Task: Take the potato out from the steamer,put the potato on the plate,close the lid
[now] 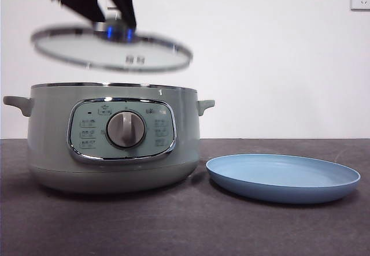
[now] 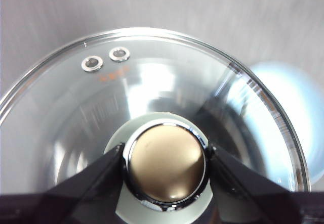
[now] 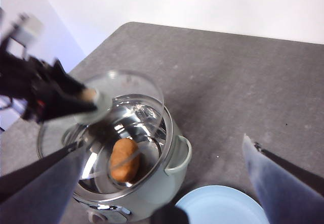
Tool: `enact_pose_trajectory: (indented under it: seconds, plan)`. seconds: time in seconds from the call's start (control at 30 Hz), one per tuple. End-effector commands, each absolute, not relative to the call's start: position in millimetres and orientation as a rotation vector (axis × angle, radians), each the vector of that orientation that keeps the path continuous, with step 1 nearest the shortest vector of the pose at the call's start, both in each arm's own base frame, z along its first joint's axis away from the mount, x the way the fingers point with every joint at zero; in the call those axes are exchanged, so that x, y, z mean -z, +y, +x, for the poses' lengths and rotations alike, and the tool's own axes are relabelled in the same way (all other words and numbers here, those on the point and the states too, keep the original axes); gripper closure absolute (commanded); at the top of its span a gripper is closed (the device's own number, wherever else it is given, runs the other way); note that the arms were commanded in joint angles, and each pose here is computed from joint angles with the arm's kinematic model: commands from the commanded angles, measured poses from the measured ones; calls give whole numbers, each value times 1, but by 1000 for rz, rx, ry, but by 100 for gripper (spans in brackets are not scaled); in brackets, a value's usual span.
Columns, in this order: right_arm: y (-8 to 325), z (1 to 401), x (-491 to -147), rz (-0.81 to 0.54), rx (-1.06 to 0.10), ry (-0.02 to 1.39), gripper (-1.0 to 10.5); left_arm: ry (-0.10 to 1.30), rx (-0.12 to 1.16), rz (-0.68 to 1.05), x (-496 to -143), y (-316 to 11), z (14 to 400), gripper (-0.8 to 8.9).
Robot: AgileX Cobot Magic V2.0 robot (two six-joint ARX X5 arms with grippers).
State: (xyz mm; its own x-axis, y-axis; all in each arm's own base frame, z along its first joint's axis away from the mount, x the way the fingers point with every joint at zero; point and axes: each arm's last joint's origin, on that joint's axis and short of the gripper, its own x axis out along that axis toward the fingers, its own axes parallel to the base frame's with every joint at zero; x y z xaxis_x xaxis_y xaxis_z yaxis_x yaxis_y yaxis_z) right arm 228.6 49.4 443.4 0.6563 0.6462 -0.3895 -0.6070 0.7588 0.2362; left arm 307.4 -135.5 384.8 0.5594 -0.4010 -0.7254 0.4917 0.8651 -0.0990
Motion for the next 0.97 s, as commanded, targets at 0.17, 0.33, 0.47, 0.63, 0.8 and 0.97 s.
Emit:
enact_pose_trajectory:
  seconds: [0.17, 0.33, 0.47, 0.63, 0.8, 0.97]
  plan:
    - [57, 227, -447, 104, -740, 472, 257, 659, 569, 168, -460, -123, 278, 822]
    - [72, 228, -452, 88, -795, 467, 257, 644, 574, 223, -495, -109, 250, 822]
    - [88, 234, -456, 74, -847, 474, 257, 631, 457, 277, -514, -95, 228, 822]
    - [114, 245, -454, 57, -922, 513, 257, 563, 266, 322, -529, -77, 200, 822]
    - [146, 261, -445, 28, -966, 565, 257, 494, 220, 302, -543, -60, 170, 822]
    - [185, 277, -429, -72, -923, 617, 257, 443, 172, 275, -549, -40, 137, 822]
